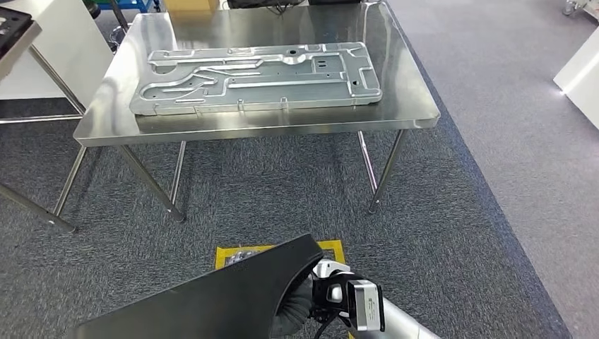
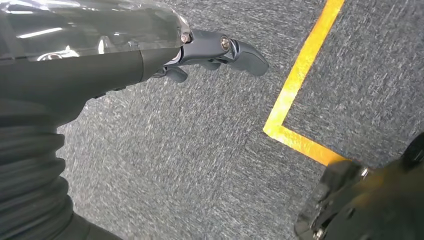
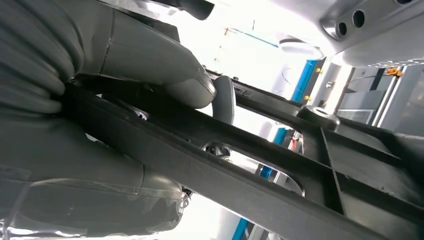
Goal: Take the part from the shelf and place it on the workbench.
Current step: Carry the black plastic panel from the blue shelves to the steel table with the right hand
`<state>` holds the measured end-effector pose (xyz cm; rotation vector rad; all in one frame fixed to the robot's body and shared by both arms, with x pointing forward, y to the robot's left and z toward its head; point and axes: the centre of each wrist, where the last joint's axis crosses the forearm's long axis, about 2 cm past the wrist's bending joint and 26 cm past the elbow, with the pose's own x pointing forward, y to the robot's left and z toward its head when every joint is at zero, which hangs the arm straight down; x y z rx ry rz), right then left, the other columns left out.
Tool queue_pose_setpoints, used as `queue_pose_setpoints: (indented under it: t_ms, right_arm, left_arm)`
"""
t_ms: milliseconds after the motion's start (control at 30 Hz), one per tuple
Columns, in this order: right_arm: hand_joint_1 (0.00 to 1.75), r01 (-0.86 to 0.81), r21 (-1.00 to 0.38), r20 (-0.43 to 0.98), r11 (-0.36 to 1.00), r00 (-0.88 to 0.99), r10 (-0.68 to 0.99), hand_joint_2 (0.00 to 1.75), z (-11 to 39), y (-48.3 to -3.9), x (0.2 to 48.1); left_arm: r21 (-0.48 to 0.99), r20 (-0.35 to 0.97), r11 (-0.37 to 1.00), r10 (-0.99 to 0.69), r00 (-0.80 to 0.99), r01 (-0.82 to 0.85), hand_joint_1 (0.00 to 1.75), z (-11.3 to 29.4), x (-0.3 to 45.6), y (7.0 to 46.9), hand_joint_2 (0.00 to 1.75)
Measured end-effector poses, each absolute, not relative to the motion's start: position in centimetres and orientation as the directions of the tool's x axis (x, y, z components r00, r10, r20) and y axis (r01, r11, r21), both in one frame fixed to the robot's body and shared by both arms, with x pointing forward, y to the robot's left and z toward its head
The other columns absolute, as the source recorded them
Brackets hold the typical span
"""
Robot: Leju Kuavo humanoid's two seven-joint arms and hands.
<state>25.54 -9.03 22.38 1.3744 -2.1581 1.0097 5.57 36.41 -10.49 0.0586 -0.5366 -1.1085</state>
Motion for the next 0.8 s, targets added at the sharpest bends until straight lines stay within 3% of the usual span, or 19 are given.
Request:
queue_pose_setpoints:
  t_ms: [800]
  right_arm:
    - [1.75,-0.882,-0.36,0.632,0.304,-0.471,-0.615,1.75,22.3,-10.3,24.6]
  left_arm:
    - [0.291,0.407,0.444,-0.859,0.31,0.848,0.0,-10.5,5.3,36.4,1.75]
